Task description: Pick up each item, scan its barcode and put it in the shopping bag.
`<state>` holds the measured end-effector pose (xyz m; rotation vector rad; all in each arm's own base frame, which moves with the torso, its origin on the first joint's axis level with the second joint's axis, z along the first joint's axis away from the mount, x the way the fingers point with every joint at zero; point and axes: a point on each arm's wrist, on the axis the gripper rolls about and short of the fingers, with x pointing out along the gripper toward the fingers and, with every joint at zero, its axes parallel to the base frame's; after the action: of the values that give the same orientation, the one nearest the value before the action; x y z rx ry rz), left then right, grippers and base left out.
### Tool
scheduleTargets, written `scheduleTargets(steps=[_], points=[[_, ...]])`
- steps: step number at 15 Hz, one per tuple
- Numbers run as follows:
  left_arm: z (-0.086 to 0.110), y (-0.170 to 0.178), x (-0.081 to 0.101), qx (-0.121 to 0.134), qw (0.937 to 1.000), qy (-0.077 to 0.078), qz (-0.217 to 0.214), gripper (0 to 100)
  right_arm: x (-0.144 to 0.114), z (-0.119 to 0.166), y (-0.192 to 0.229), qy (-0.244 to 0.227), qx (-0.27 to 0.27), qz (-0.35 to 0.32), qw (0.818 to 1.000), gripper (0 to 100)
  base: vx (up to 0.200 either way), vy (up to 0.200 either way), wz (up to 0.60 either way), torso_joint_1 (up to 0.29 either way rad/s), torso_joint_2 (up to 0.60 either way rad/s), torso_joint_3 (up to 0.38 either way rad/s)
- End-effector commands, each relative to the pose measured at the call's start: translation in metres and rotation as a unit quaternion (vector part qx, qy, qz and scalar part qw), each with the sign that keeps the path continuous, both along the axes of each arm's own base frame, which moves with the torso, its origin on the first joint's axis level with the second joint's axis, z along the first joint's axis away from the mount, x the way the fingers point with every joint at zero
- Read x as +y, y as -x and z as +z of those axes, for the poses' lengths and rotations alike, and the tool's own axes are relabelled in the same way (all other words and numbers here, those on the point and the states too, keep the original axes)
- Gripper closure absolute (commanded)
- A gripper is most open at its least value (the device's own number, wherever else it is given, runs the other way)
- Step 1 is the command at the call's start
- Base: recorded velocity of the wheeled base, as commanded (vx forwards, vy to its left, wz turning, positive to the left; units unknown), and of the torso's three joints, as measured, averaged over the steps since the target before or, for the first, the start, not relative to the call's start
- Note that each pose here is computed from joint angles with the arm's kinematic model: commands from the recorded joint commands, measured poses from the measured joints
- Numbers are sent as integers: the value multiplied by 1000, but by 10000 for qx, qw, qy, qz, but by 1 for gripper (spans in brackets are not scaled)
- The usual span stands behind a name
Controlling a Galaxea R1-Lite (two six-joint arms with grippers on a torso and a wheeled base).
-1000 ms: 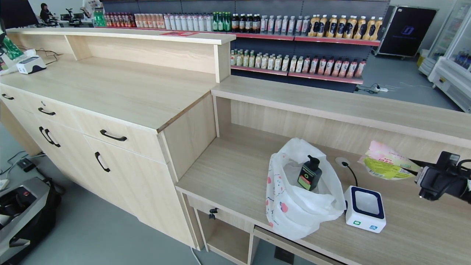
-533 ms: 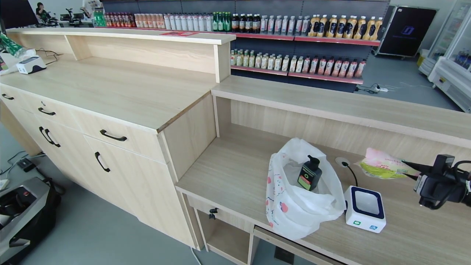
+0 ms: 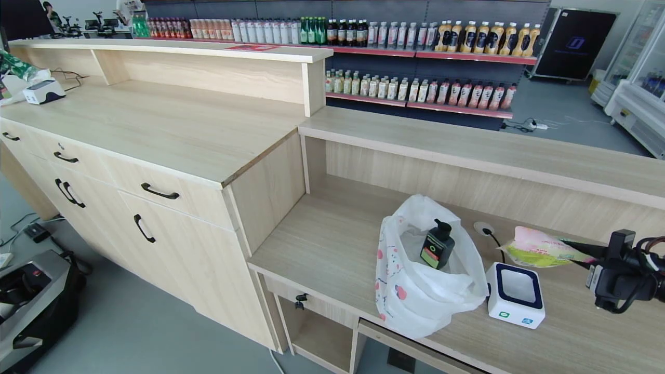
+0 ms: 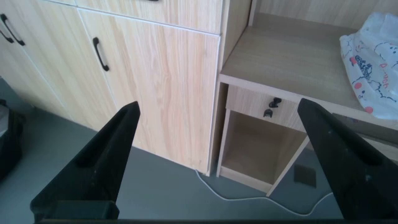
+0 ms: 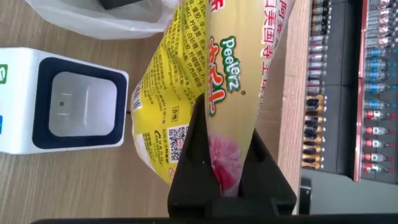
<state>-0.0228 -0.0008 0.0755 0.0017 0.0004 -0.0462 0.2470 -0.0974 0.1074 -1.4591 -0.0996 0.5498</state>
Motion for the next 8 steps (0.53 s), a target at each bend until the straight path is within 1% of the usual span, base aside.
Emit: scheduleTargets(steps=[1, 3, 8], points=[[0, 0, 0, 6, 10000, 1, 1, 0, -9, 1, 4, 122, -78, -143, 9998, 100, 0, 0, 0, 0, 0, 0], [0, 0, 0, 6, 10000, 1, 1, 0, -19, 2, 9, 274, -137, -289, 9991, 100, 0, 0, 0, 0, 0, 0], [0, 0, 0, 6, 10000, 1, 1, 0, -16, -9, 4, 95, 95, -96, 9999, 100, 0, 0, 0, 0, 0, 0]])
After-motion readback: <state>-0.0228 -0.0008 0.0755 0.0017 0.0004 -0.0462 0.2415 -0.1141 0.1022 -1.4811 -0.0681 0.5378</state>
